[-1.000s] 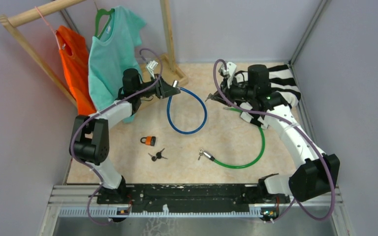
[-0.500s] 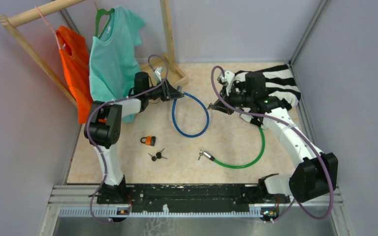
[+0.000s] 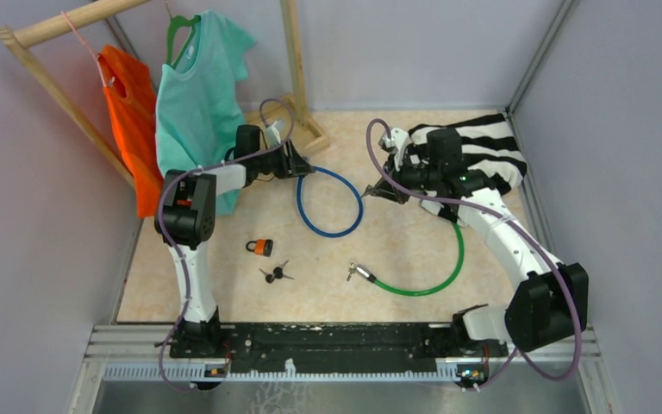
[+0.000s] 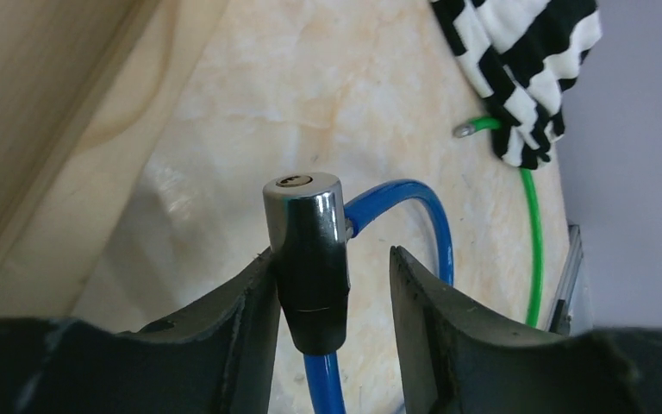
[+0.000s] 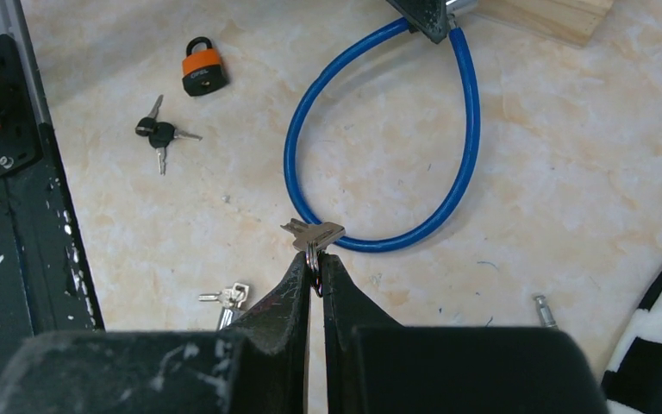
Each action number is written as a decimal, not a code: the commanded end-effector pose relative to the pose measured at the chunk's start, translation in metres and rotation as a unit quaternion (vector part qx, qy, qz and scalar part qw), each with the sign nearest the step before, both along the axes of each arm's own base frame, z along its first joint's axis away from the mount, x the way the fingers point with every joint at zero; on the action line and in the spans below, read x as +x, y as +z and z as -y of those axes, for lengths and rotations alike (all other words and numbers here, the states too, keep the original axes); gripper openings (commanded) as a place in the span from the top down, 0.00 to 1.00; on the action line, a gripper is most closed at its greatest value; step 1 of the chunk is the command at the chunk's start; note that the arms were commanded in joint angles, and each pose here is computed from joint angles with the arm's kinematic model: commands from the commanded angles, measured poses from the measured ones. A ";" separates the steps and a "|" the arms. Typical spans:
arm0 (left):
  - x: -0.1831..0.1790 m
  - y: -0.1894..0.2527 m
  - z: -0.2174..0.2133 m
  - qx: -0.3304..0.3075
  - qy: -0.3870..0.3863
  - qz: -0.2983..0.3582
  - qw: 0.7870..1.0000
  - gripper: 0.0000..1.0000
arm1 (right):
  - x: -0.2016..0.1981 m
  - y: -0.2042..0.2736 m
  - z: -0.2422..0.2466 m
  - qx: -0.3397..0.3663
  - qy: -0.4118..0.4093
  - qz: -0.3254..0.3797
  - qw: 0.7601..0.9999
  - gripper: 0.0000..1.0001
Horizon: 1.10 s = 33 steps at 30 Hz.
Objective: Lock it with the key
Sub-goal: Place the lock at the center of the board, then place the key at the center of the board.
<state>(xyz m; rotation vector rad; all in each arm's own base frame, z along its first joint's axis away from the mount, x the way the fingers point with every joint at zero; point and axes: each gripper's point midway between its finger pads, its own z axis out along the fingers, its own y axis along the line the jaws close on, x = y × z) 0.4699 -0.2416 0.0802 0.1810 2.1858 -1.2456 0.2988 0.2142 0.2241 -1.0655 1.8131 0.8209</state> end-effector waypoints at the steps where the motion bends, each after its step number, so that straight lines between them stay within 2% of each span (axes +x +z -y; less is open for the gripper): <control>1: 0.009 0.003 -0.014 0.057 0.001 0.043 0.997 0.43 | 0.006 -0.007 -0.002 0.002 0.008 0.002 1.000 1.00; 7: 0.016 0.019 -0.034 0.128 0.012 0.098 0.987 0.24 | 0.010 -0.022 -0.011 0.003 0.015 -0.019 1.000 1.00; 13: 0.015 0.056 -0.048 0.161 0.026 0.166 0.973 0.07 | 0.011 -0.042 -0.032 0.003 0.037 -0.041 0.998 1.00; 22: -0.030 0.137 -0.052 0.145 0.011 0.283 0.948 0.02 | 0.003 -0.096 -0.091 0.000 0.077 -0.114 0.990 0.98; 30: -0.063 0.168 -0.067 0.167 0.017 0.345 0.924 0.00 | 0.021 -0.132 -0.129 0.007 0.070 -0.171 0.983 0.97; 33: -0.072 0.175 -0.070 0.162 0.020 0.358 0.920 0.00 | 0.028 -0.140 -0.136 0.007 0.070 -0.181 0.981 0.91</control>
